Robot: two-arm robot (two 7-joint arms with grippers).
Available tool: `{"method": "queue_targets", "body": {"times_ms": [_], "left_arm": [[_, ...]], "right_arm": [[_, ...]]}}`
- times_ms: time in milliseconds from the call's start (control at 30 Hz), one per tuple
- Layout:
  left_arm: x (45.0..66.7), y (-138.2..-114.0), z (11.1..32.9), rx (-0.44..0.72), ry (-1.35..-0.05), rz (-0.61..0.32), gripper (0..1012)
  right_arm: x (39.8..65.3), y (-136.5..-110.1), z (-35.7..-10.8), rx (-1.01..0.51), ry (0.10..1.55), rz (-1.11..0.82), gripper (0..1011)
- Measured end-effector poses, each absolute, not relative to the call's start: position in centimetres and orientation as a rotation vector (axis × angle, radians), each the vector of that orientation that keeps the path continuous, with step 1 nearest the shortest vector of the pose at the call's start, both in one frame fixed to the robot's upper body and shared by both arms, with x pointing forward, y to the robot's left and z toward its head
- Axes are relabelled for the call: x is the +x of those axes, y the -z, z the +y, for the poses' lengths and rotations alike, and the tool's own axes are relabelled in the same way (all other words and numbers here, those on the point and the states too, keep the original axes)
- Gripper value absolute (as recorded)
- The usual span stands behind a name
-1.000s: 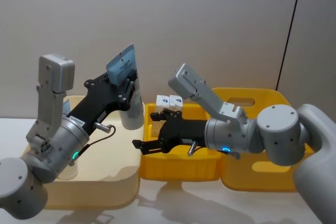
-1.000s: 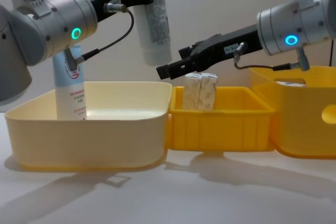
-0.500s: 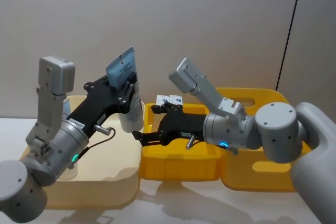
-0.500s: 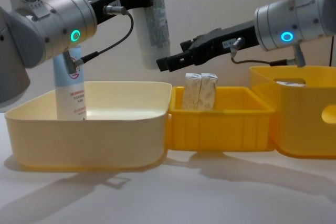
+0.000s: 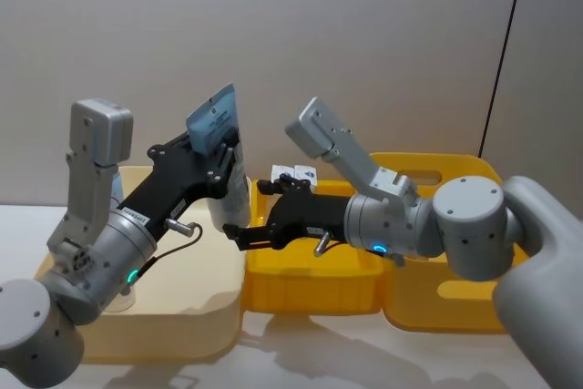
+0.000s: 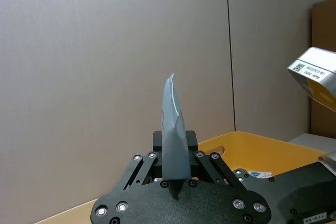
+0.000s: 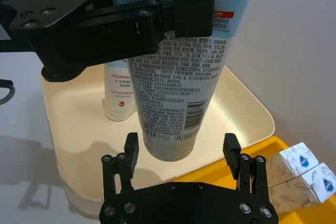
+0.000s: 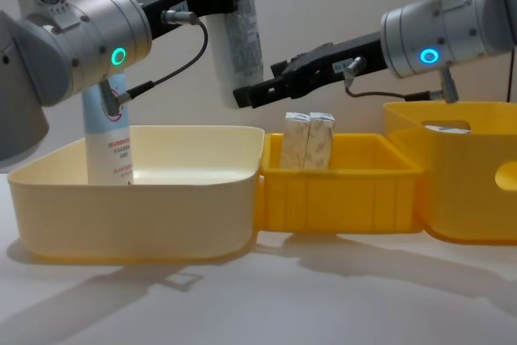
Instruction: Bimanual collaborative sorting of washing and personal care products
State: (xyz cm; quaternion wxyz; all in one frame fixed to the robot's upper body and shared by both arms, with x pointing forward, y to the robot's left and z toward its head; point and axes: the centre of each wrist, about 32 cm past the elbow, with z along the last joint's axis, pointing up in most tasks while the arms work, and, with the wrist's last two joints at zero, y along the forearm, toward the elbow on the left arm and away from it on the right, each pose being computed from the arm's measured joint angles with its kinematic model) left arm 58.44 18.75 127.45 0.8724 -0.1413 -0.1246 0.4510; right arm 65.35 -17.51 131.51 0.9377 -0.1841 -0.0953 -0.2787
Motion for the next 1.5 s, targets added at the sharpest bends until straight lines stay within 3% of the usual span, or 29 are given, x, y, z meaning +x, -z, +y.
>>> {"method": "queue_targets", "body": {"times_ms": [1500], "left_arm": [[58.1,-127.5,19.0,-0.307,-0.939,-0.268,237]], "right_arm": [[66.1,-131.9,-14.4,-0.313,0.56,-0.154,978]]}}
